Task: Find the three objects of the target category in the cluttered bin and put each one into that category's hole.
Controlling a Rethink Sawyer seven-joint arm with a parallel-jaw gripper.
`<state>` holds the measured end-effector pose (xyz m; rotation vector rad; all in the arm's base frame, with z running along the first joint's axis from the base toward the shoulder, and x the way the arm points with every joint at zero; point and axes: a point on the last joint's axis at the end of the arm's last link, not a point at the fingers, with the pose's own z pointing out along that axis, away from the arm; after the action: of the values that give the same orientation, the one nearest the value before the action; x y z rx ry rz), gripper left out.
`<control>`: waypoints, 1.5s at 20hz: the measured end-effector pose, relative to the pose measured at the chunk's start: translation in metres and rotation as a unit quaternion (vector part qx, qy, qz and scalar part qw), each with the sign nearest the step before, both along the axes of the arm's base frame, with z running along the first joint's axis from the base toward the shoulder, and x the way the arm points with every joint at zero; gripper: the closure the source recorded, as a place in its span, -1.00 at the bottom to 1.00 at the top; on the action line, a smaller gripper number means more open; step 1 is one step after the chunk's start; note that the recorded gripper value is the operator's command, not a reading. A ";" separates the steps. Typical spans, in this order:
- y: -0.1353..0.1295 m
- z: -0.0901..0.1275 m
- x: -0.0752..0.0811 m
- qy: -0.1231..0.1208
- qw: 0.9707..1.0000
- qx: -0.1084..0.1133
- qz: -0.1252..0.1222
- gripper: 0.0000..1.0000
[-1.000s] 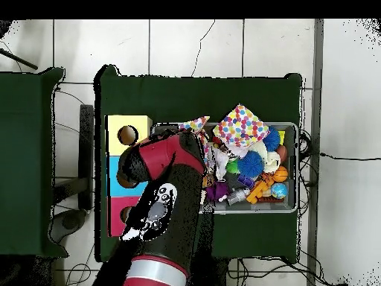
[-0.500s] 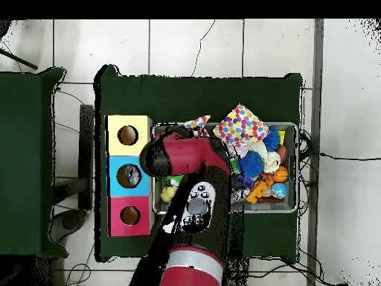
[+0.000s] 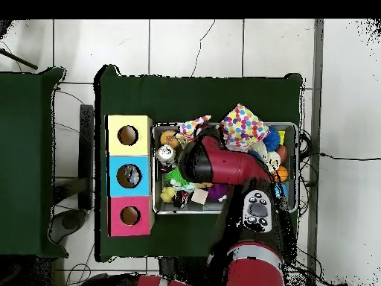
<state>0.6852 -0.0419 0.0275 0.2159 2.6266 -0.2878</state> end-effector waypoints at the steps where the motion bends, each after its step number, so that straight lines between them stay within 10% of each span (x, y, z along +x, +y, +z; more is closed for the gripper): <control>1: -0.003 -0.003 -0.002 -0.002 1.000 0.002 -0.002 -1.00; 7: 0.011 -0.017 -0.017 0.012 1.000 -0.015 0.002 -1.00; 18: 0.126 -0.019 -0.037 0.045 0.997 -0.046 0.045 -1.00; 30: 0.065 -0.019 -0.049 0.039 0.998 -0.013 -0.051 -1.00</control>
<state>0.6365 0.0230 0.0086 0.3382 2.6920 -0.3710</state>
